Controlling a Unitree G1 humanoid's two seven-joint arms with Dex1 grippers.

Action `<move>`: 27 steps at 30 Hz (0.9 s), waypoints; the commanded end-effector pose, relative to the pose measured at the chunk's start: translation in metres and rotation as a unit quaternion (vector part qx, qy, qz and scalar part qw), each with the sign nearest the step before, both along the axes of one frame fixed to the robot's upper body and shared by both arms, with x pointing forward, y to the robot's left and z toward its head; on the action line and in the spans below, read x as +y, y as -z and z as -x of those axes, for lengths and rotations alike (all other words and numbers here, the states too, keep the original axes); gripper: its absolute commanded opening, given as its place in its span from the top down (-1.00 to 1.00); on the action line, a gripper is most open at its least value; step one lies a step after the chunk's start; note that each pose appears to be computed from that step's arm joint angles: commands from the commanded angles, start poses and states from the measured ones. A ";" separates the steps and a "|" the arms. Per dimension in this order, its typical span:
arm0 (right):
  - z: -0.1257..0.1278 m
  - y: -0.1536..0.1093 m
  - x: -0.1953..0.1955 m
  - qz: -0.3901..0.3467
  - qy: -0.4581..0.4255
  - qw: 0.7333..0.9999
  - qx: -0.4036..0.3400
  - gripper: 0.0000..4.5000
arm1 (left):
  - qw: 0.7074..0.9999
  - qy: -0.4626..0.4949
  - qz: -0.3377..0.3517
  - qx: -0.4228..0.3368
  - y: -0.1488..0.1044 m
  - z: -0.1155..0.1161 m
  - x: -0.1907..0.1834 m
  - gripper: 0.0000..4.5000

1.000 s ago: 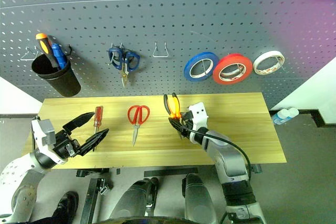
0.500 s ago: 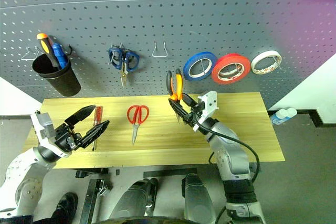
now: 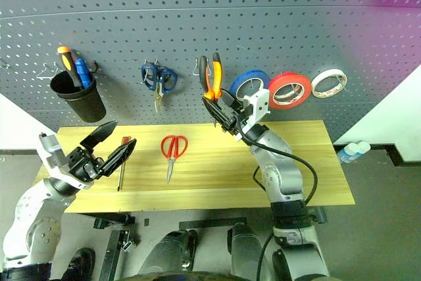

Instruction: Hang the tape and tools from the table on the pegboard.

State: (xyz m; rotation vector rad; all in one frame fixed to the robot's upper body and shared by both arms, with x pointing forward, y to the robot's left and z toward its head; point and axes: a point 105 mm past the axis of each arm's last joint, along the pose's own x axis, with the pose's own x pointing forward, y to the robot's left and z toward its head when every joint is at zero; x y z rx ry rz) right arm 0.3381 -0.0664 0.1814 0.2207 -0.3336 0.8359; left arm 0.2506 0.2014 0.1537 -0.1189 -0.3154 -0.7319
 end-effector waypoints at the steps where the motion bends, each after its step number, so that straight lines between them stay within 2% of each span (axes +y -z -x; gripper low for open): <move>1: -0.002 -0.026 0.003 -0.025 0.000 0.999 -0.044 0.07 | 1.000 0.001 -0.005 -0.020 -0.004 0.000 -0.004 -1.00; 7: -0.020 -0.047 0.014 -0.054 0.020 0.996 -0.064 0.07 | 1.000 0.005 -0.007 -0.018 -0.001 -0.001 -0.004 -1.00; 13: -0.038 -0.065 0.027 -0.051 0.040 0.993 -0.099 0.07 | 1.000 0.007 -0.011 -0.020 0.002 -0.002 -0.003 -1.00; 20: -0.049 -0.084 0.036 -0.076 0.038 0.990 -0.115 0.07 | 1.000 0.003 -0.014 -0.022 -0.001 -0.001 -0.002 -1.00; 27: -0.065 -0.087 0.045 -0.080 0.058 0.988 -0.116 0.07 | 1.000 0.009 -0.018 -0.014 -0.001 0.003 -0.007 -1.00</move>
